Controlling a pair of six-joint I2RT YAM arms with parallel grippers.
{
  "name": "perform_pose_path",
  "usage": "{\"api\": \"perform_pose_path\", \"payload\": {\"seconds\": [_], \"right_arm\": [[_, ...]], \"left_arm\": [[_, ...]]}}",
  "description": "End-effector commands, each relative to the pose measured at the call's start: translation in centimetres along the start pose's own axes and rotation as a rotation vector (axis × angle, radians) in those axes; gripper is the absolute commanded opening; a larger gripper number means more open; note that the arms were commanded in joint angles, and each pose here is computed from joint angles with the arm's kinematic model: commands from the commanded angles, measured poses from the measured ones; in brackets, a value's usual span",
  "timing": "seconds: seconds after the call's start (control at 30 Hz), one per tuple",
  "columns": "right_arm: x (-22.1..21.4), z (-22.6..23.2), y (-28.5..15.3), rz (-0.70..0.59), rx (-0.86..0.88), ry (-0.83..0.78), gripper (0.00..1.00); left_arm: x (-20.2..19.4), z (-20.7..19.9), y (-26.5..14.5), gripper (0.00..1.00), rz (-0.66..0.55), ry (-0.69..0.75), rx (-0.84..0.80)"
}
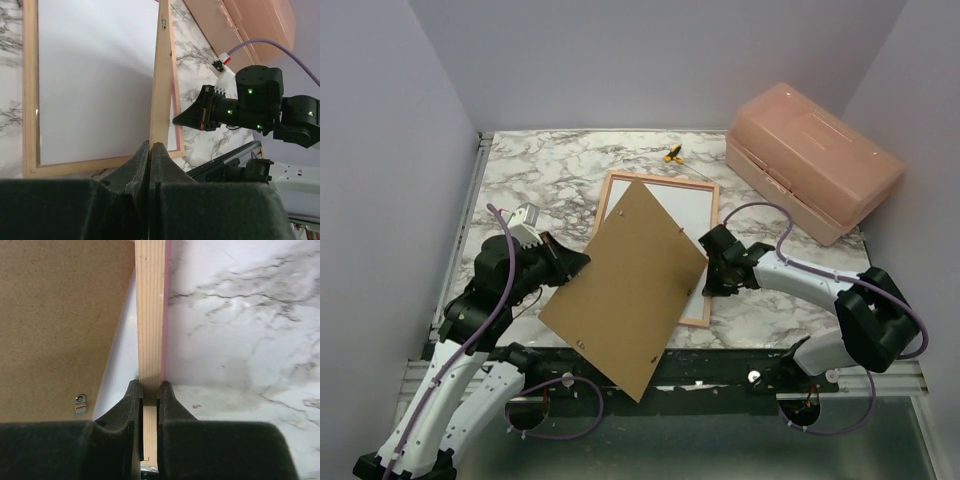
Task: Put the photo into the frame
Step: Adjust the photo frame at the center of the board.
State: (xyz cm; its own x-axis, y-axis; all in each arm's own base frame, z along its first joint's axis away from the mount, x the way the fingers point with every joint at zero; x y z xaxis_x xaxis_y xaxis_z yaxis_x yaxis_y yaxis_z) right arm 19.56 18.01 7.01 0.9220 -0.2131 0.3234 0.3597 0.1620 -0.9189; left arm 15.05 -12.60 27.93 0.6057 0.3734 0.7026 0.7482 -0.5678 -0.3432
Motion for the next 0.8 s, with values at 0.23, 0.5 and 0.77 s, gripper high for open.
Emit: {"api": "perform_pose_path", "payload": {"seconds": [0.23,0.5,0.77], "right_arm": [[0.1,0.7,0.5,0.017,0.0,-0.015,0.09],[0.1,0.8,1.3,0.015,-0.004,-0.024,0.1],[0.2,0.6,1.3,0.013,-0.012,-0.046,0.1]], "left_arm": [[-6.5,2.6,1.3,0.1,0.194,-0.105,-0.056],[-11.1,4.7,1.8,0.24,0.343,-0.167,-0.074],[-12.1,4.4,2.9,0.35,0.377,-0.197,-0.178]]}}
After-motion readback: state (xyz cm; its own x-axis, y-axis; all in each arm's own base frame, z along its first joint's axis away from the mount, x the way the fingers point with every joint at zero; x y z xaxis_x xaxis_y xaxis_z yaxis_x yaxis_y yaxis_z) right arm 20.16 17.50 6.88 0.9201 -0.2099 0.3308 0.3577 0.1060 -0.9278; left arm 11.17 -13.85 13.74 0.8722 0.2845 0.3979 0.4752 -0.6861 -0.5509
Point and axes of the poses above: each gripper's point midway between its finger pads, its own y axis out along the fingers, its own z axis along the line the jaws close on, x = y × z, the point moved 5 cm from there along -y, back along the fingers, and after that the axes turned 4 degrees about y, right-handed, at the moved point
